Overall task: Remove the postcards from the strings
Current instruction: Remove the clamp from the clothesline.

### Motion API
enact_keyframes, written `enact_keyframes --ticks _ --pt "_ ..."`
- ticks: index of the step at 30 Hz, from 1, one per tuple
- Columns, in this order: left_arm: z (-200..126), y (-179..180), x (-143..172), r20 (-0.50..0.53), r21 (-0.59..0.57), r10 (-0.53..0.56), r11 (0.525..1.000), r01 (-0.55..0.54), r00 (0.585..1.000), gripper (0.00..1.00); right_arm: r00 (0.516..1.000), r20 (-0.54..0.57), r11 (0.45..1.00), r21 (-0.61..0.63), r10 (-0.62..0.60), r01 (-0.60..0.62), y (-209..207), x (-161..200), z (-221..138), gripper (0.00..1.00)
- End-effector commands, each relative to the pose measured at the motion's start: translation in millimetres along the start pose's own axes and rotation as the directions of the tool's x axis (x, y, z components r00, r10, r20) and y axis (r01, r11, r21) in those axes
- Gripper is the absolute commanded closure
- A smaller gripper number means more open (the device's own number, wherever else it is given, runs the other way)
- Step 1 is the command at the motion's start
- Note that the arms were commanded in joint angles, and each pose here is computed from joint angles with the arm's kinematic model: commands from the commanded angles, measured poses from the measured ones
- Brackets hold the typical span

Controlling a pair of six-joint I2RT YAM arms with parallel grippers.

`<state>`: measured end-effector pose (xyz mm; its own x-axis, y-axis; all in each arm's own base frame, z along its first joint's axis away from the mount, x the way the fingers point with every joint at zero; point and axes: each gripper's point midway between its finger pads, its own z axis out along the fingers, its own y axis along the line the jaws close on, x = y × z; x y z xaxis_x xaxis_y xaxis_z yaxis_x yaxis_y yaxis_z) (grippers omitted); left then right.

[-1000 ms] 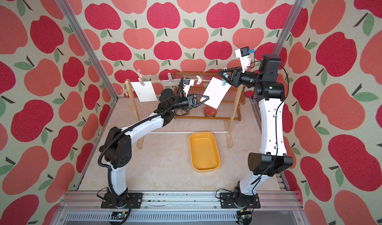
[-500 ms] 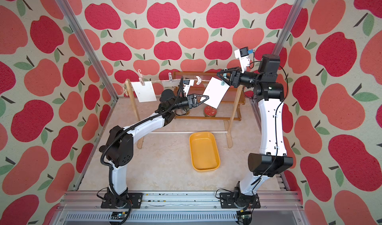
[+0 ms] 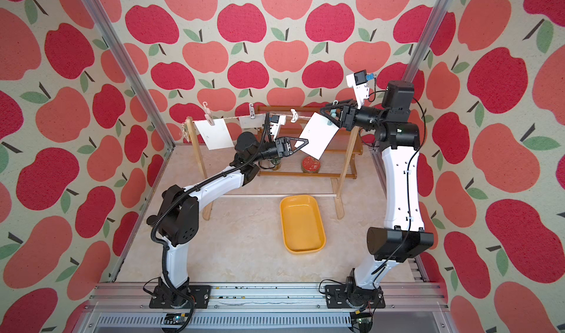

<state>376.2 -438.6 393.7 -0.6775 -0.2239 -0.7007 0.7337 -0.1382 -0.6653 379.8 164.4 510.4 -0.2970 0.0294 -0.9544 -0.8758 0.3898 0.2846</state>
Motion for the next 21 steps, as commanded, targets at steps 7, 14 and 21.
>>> enact_keyframes --ticks 7,14,21 --pt "-0.9 -9.4 -16.9 0.039 0.065 0.010 0.998 -0.013 0.999 1.00 1.000 -0.013 0.999 -0.043 0.016 -0.017 11.8 2.9 1.5 0.50" --pt "-3.0 -9.5 -20.4 0.050 0.071 -0.002 0.997 -0.001 0.999 1.00 1.000 -0.008 0.999 -0.045 0.012 -0.013 12.5 2.1 -4.8 0.50" --pt "-4.6 -8.2 -25.9 0.073 0.088 -0.025 0.996 0.019 0.997 1.00 1.000 -0.001 0.999 -0.035 0.001 -0.001 13.1 1.4 -7.6 0.52"
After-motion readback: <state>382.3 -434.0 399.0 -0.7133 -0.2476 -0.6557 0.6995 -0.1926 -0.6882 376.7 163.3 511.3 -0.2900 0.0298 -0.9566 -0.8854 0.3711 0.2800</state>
